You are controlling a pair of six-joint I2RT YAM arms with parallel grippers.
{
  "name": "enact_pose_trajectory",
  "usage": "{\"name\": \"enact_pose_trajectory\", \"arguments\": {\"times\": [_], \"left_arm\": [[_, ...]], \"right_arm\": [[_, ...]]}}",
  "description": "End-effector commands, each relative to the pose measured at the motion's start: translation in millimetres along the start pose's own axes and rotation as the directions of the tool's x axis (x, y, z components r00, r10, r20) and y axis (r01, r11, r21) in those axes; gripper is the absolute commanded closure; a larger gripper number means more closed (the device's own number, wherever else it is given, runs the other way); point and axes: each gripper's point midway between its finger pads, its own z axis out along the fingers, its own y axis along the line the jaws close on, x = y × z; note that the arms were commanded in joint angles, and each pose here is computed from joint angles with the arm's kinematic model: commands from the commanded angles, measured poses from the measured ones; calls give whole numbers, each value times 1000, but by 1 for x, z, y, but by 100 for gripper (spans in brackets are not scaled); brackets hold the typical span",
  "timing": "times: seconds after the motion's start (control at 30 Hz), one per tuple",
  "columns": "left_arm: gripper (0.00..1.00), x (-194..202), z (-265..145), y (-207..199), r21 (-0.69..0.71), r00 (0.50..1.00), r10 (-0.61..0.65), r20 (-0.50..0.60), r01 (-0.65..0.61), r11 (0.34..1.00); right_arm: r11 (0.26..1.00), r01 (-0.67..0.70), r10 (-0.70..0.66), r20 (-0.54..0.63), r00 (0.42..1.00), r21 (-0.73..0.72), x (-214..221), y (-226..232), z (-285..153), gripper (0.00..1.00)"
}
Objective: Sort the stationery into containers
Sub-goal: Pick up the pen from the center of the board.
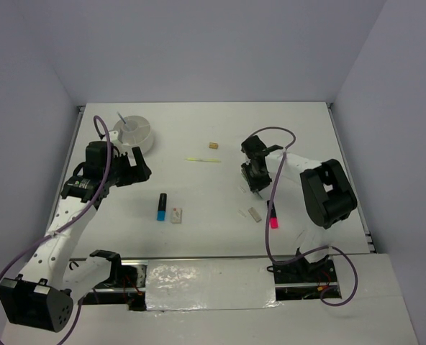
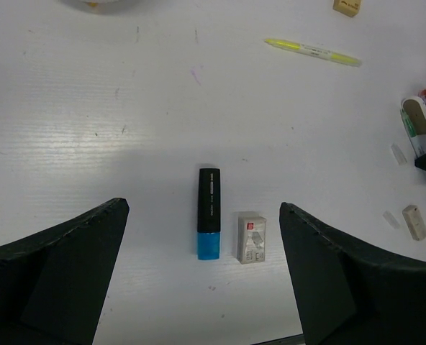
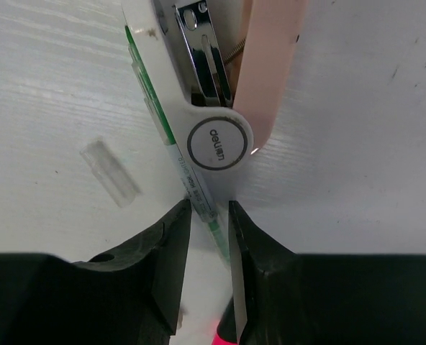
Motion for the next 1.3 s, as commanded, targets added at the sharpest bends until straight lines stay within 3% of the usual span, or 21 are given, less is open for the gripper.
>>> {"name": "enact_pose_trajectory", "arguments": {"times": [0.0,0.57,0.73,0.97,1.1,1.27], "left_arm": [[1,-7,-1,-6,33,999,35,28,-36,999],[1,-5,-1,-6,21,999,41,25,-42,999],[1,-3,3,-8,28,999,36,13,-37,999],[1,-1,12,-14,41,999,-30,-13,31,999],[1,0,20,-22,-16,997,-77,-27,77,997],[1,10,36,-91,-21,991,-126,-39,125,992]], "right_arm": [[1000,15,-15,43,999,-9,-16,7,2,65],[999,50,-50,105,993,3,-26,16,-16,89],[999,36,-39,195,980,20,-46,14,-55,100],[1000,-18,26,368,930,-24,-67,11,-138,100],[998,-67,63,407,911,-6,-64,1,-166,100],[978,-191,137,424,895,87,-47,-27,-183,100]]}}
